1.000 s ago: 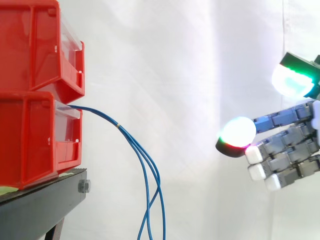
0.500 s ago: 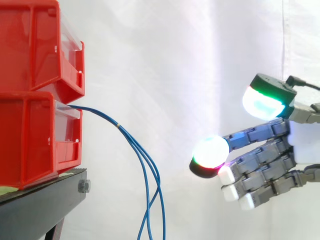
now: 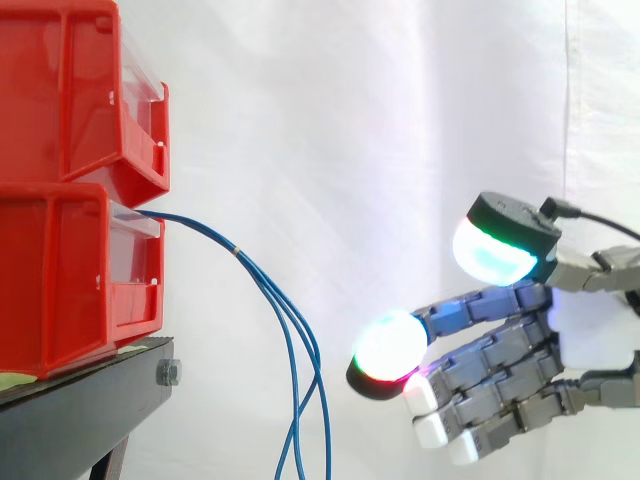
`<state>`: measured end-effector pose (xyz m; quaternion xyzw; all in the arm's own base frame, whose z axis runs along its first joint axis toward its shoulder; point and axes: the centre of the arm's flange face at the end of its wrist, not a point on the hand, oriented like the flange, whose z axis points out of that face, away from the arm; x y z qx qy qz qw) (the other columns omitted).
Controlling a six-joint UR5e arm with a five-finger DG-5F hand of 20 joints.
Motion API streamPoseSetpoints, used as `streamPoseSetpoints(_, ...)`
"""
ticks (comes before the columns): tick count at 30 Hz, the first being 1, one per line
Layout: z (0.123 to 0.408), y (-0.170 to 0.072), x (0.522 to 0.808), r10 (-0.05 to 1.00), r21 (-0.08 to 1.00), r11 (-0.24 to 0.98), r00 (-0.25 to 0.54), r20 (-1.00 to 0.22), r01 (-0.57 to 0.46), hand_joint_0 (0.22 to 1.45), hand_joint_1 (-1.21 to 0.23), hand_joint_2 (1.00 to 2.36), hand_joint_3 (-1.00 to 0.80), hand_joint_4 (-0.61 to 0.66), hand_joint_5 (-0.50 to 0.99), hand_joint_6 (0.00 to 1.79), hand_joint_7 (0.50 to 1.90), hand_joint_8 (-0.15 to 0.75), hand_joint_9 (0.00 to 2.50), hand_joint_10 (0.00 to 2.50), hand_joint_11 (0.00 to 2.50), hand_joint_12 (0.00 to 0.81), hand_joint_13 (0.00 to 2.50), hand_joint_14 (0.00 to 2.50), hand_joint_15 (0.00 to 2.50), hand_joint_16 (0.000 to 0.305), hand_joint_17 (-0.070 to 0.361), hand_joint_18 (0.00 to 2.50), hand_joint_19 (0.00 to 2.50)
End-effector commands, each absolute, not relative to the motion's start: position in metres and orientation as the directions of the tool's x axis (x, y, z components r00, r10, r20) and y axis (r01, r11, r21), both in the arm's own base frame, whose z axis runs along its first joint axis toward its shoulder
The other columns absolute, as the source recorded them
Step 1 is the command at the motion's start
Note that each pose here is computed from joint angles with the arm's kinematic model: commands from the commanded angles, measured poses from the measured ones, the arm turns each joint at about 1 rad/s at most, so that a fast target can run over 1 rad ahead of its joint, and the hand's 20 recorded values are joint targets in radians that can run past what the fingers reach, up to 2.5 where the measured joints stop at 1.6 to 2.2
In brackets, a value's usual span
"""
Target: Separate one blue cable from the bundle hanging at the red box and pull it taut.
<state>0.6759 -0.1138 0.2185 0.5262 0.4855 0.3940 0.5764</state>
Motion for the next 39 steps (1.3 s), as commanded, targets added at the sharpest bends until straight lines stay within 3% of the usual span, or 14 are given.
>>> streamPoseSetpoints(1,0.210,-0.114,0.686,0.968,0.991,0.123,0.212,-0.132,0.054,0.52,-0.66,1.00,-0.50,0.21,-0.18,0.50,0.85,0.256,0.72,0.01,0.37,0.310,0.72,0.01,0.32,0.048,0.108,0.59,0.32)
streamPoseSetpoints(22,0.189,-0.110,0.715,0.979,0.995,0.101,0.176,-0.102,0.017,0.52,-0.66,1.00,-0.50,0.21,-0.18,0.50,0.85,0.254,0.72,0.01,0.38,0.309,0.73,0.01,0.34,0.048,0.108,0.59,0.32)
streamPoseSetpoints(25,0.198,-0.106,0.723,0.984,0.996,0.094,0.151,-0.095,0.013,0.52,-0.66,1.00,-0.50,0.21,-0.18,0.50,0.85,0.254,0.72,0.01,0.37,0.307,0.73,0.01,0.34,0.048,0.108,0.59,0.32)
streamPoseSetpoints(29,0.182,-0.104,0.730,0.988,0.995,0.091,0.126,-0.095,0.034,0.52,-0.66,1.00,-0.50,0.21,-0.18,0.50,0.85,0.254,0.72,0.01,0.38,0.307,0.73,0.01,0.34,0.048,0.108,0.60,0.32)
streamPoseSetpoints(39,0.189,-0.097,0.742,0.992,0.998,0.067,0.103,-0.067,0.004,0.52,-0.66,1.00,-0.50,0.22,-0.18,0.50,0.85,0.256,0.73,0.01,0.38,0.309,0.74,0.01,0.34,0.047,0.107,0.60,0.33)
